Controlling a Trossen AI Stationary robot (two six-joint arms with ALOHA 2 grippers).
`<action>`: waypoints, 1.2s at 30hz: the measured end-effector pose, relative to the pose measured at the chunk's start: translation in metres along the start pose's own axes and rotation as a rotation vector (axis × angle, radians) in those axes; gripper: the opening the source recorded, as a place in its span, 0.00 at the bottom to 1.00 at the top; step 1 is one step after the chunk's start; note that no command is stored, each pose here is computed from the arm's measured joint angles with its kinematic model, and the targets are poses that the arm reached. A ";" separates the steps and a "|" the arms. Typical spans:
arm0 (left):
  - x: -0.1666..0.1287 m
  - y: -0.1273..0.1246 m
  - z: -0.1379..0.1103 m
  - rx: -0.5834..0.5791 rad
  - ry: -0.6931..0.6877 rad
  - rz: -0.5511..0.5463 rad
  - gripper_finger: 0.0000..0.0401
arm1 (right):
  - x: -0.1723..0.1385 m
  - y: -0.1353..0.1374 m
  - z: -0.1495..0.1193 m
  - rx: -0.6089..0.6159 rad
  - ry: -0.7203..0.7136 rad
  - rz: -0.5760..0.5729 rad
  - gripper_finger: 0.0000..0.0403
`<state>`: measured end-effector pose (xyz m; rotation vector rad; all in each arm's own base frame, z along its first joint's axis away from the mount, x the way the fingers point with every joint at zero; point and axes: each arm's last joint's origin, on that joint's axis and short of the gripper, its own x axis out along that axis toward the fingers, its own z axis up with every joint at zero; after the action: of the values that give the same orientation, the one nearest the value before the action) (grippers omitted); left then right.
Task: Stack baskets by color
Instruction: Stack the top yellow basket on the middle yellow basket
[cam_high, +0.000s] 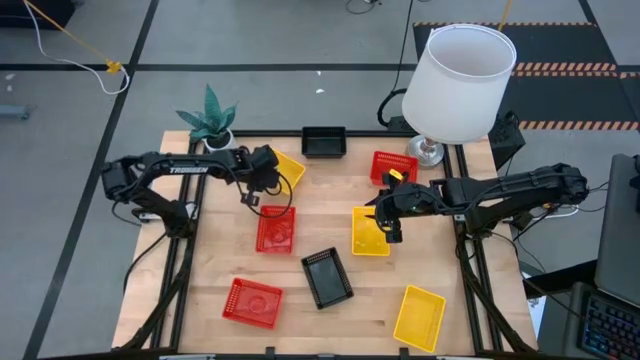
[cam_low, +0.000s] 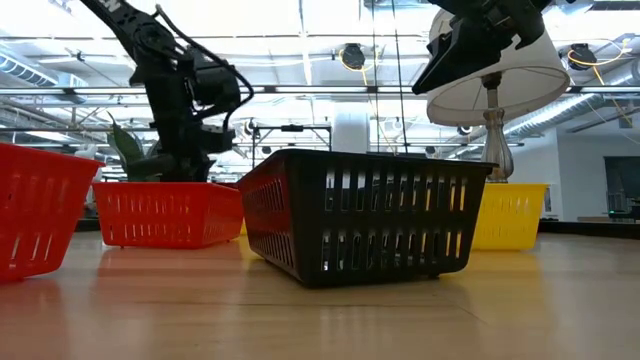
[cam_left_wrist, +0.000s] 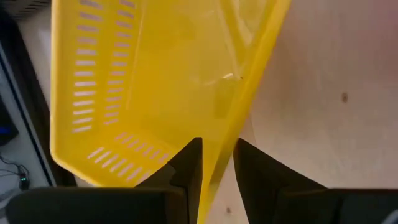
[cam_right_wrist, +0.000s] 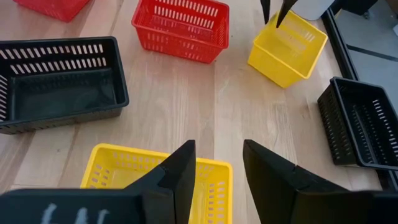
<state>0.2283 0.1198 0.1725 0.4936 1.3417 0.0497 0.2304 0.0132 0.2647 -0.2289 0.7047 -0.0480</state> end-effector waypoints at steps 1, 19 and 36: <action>-0.001 0.001 0.001 -0.001 -0.010 0.012 0.23 | 0.000 0.000 0.000 0.000 0.000 0.000 0.32; -0.013 -0.017 0.017 0.133 0.006 0.045 0.03 | 0.000 0.000 0.000 -0.004 -0.001 0.000 0.32; -0.086 -0.042 0.071 0.277 -0.117 0.144 0.04 | 0.012 0.000 0.012 -0.022 -0.251 -0.098 0.32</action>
<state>0.2640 0.0328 0.2462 0.8149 1.2022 -0.0468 0.2475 0.0139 0.2655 -0.2846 0.4440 -0.1036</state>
